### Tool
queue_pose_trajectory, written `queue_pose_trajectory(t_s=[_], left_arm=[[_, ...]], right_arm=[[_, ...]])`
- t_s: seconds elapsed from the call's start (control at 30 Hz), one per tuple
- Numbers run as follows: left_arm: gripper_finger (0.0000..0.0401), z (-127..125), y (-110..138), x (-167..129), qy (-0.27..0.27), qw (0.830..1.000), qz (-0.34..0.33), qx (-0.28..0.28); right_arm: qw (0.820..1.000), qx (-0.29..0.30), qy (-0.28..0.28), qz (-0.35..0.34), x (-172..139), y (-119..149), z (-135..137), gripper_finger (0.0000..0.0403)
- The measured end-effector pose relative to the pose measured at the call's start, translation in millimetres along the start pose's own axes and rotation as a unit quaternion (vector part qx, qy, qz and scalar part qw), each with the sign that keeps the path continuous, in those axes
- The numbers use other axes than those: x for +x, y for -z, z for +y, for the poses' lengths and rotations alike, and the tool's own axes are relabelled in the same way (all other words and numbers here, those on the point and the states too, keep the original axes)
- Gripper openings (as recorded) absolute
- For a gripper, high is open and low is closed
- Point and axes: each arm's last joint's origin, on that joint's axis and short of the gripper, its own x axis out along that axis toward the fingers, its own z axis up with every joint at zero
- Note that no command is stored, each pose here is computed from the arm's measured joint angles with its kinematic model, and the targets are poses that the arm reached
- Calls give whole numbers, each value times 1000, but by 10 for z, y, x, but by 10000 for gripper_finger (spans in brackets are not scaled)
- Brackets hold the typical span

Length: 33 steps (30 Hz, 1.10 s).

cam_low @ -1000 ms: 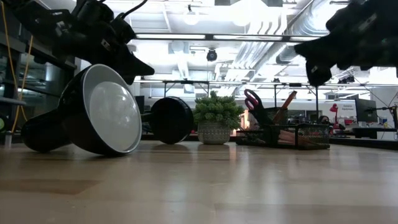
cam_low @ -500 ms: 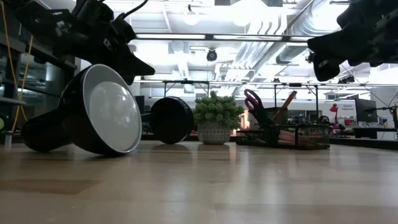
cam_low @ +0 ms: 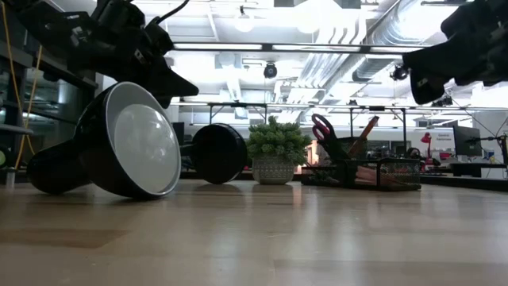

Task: Pick and place office supplies into organizer
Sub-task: Return to Home Position

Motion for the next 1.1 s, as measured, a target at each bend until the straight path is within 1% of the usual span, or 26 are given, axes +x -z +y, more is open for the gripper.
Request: queue_pose_trajectory(t_s=[0.37, 0.47, 0.97, 1.03, 1.1], left_arm=[[3, 2, 0, 0, -3, 1000, 0, -5], [3, 2, 0, 0, -4, 1000, 0, -5], [3, 3, -9, 0, -5, 1000, -4, -4], [3, 2, -18, 0, -3, 1000, -10, -10], [3, 3, -28, -1, -2, 1000, -14, -25]], right_arm=[[1000, 4, 5, 13, -112, 42, -8, 0], [1000, 3, 2, 1, -139, 23, -5, 0], [1000, -9, 1, 8, -138, 33, -7, 0], [1000, -4, 1, 8, -138, 32, -7, 0], [1000, 15, 1, 8, -138, 31, -6, 0]])
